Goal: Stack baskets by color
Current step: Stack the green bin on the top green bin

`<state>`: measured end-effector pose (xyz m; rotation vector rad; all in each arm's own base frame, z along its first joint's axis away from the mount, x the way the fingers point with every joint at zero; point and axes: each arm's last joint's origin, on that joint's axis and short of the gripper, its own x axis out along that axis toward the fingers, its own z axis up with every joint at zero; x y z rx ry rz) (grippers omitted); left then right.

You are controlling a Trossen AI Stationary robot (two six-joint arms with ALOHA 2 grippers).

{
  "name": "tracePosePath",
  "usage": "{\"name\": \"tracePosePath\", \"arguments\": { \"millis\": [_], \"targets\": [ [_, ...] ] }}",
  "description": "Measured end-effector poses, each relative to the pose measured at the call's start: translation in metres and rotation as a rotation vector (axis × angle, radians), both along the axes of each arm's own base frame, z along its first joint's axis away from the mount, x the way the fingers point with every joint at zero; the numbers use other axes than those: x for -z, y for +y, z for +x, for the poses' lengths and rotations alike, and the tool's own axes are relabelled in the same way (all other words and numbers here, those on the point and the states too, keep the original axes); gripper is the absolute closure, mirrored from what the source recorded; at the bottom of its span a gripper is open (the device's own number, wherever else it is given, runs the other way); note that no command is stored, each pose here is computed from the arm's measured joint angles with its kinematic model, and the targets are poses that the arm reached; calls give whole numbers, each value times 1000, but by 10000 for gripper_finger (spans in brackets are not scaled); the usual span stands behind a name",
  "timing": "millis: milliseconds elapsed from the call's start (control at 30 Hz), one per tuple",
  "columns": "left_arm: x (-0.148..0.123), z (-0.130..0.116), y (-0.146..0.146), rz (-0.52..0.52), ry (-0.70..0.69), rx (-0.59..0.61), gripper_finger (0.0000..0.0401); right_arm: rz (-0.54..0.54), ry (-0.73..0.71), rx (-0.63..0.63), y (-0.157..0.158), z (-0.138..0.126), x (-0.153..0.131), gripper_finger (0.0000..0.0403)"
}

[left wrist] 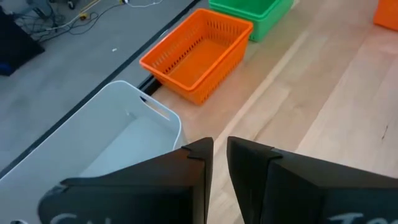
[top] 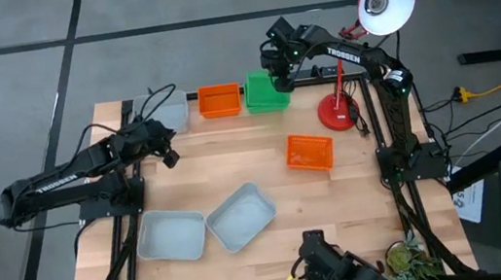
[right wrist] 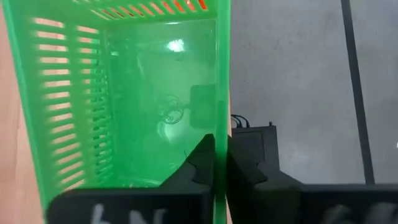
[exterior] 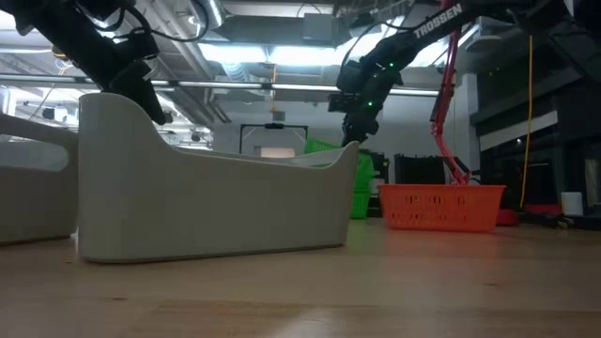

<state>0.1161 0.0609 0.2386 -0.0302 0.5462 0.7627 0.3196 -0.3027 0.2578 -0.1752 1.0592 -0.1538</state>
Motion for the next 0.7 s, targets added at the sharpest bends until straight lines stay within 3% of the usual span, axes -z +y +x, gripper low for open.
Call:
{"name": "tracePosePath", "arguments": {
  "millis": [333, 600, 700],
  "targets": [
    [0, 0, 0, 0, 0, 0, 360, -5, 33, 17, 0, -2, 1, 295],
    [0, 0, 0, 0, 0, 0, 360, -36, 7, 0, 4, 6, -11, 284],
    [0, 0, 0, 0, 0, 0, 360, -130, 3, 50, 8, 17, -17, 284]
  ]
}}
